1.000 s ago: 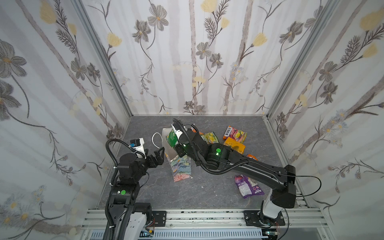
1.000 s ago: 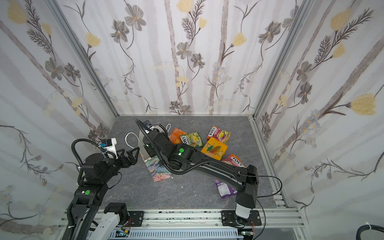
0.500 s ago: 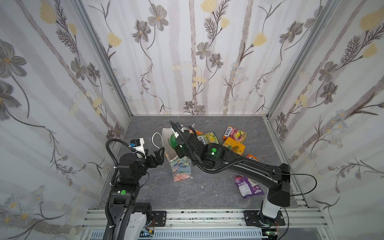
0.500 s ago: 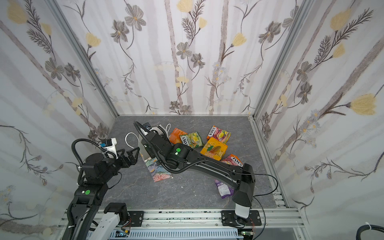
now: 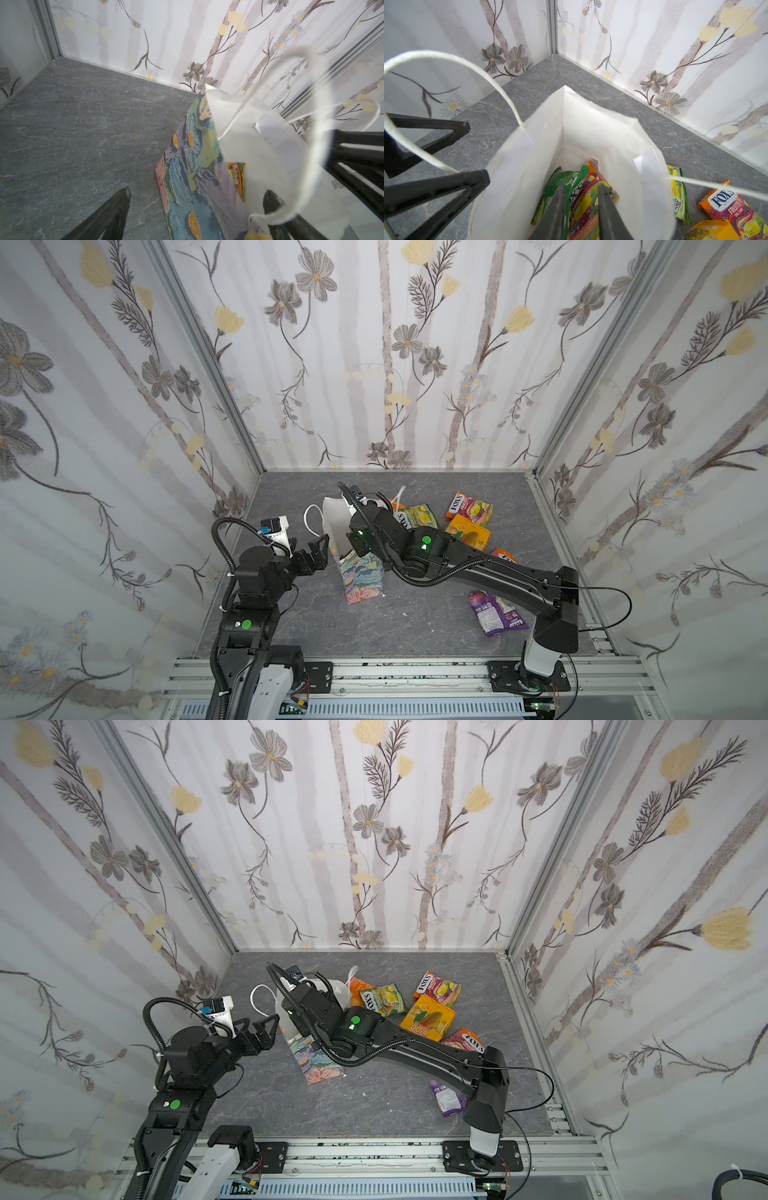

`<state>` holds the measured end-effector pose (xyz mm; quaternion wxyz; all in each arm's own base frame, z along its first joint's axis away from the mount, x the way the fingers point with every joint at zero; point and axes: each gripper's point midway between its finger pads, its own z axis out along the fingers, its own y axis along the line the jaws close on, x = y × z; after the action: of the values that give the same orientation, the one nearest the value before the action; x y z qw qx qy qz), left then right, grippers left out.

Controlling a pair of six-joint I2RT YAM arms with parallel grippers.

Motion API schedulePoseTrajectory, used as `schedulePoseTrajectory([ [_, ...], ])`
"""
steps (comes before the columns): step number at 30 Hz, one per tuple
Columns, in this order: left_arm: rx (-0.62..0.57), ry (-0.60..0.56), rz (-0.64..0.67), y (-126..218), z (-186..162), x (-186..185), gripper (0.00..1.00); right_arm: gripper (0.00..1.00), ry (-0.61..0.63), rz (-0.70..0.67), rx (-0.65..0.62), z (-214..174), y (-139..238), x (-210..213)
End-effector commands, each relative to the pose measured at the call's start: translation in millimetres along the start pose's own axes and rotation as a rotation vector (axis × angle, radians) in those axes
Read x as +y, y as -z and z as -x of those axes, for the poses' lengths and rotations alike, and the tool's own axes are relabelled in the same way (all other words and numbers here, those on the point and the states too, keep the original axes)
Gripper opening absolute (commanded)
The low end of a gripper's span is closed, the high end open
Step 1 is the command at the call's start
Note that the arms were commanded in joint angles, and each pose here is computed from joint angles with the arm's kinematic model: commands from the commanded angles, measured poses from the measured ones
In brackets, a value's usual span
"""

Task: Place the snacks into the paper bag
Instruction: 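Lower the green packet into the bag and open the right gripper, then withdraw the right gripper from the bag toward the purple Berries packet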

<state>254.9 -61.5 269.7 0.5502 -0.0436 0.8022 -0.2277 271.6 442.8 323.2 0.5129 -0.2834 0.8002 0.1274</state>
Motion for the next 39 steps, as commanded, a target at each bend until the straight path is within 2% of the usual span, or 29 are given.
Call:
schedulePoseTrajectory([
  [1, -0.014, -0.01, -0.006, 0, 3, -1, 1.0, 0.28, -0.02, 0.004, -0.032, 11, 3, 0],
  [9, -0.015, -0.01, -0.005, 0, 3, -1, 1.0, 0.28, -0.041, 0.049, -0.037, 14, 9, 5],
  [15, -0.021, -0.012, -0.006, 1, 4, -2, 1.0, 0.28, -0.089, 0.1, -0.09, 23, 38, -4],
  [21, -0.018, -0.01, 0.002, 0, 4, 0, 1.0, 0.38, -0.122, 0.083, -0.121, 16, 71, -32],
  [23, -0.016, -0.011, -0.005, -1, 3, -1, 1.0, 0.46, -0.127, 0.07, -0.115, 7, 73, -40],
  [24, -0.012, -0.009, -0.001, -1, 3, 0, 1.0, 0.54, -0.13, 0.062, -0.111, 1, 74, -45],
  [26, -0.013, -0.008, 0.006, -1, 3, 1, 1.0, 0.65, -0.152, 0.05, -0.095, -11, 74, -53],
  [30, -0.014, -0.009, 0.001, -1, 3, 0, 1.0, 0.7, -0.217, 0.065, -0.062, -33, 77, -69],
  [34, -0.011, -0.009, 0.002, -2, 3, 0, 1.0, 0.79, -0.288, 0.017, -0.051, -49, 78, -91],
  [35, -0.011, -0.008, 0.002, -2, 2, 1, 1.0, 0.82, -0.307, -0.001, -0.045, -55, 77, -97],
  [36, -0.01, -0.008, 0.001, -2, 2, 0, 1.0, 0.94, -0.318, -0.012, -0.038, -60, 76, -101],
  [37, -0.011, -0.009, 0.001, -1, 2, 0, 1.0, 0.99, -0.329, -0.023, -0.026, -66, 74, -104],
  [39, -0.014, -0.009, 0.002, -1, 3, 1, 1.0, 1.0, -0.351, -0.055, 0.004, -78, 70, -112],
])
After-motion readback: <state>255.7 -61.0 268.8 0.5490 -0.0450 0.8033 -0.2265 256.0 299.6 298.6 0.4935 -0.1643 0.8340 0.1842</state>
